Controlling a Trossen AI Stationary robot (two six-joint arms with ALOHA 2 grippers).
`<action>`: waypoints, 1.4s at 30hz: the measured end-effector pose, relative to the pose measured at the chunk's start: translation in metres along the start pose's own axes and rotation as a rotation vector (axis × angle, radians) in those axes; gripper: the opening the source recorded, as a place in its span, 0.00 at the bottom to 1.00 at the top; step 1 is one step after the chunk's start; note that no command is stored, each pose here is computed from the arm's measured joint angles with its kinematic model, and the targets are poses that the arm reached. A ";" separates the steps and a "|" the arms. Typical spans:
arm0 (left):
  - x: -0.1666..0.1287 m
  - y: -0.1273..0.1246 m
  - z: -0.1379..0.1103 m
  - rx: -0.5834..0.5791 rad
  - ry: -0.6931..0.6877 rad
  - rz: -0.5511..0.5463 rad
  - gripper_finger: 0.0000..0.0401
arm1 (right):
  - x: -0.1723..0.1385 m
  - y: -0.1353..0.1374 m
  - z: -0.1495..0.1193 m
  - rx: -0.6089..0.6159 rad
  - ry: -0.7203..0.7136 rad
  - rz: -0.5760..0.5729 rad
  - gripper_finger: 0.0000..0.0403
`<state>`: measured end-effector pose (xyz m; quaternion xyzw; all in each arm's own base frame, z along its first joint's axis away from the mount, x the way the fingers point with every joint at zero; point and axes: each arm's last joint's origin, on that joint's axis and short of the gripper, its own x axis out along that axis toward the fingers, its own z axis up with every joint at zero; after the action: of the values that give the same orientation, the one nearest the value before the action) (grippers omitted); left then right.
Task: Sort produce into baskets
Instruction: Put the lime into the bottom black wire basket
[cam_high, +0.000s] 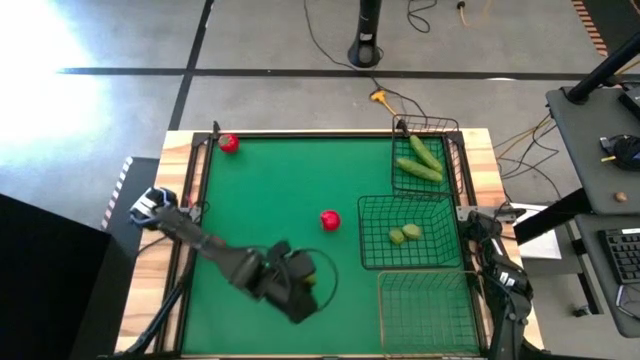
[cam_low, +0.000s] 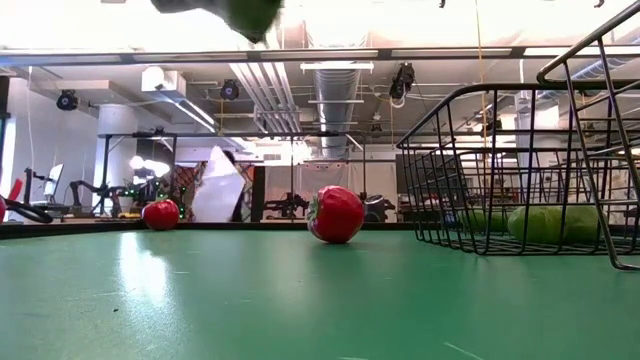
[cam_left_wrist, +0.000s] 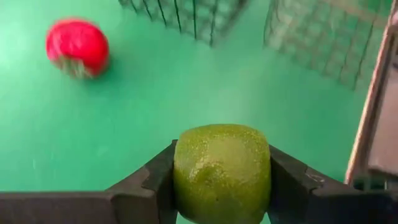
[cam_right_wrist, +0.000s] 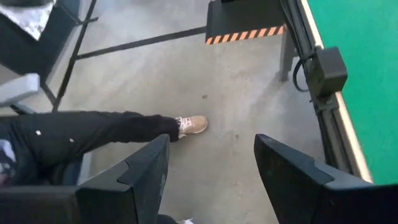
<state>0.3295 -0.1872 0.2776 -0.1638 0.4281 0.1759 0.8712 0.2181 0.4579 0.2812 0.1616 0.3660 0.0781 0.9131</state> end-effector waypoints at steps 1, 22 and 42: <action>0.004 0.003 0.006 -0.008 -0.010 0.002 0.40 | 0.001 0.000 -0.001 0.013 0.000 -0.002 0.56; 0.110 0.052 -0.030 -0.138 0.166 0.215 0.40 | 0.010 -0.007 -0.008 0.045 0.017 -0.039 0.56; 0.122 0.050 -0.042 -0.057 0.098 0.266 0.65 | 0.025 -0.021 0.021 -0.037 0.002 -0.070 0.56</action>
<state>0.3483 -0.1406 0.1482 -0.1387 0.4828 0.2938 0.8132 0.2513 0.4393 0.2723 0.1317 0.3711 0.0529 0.9177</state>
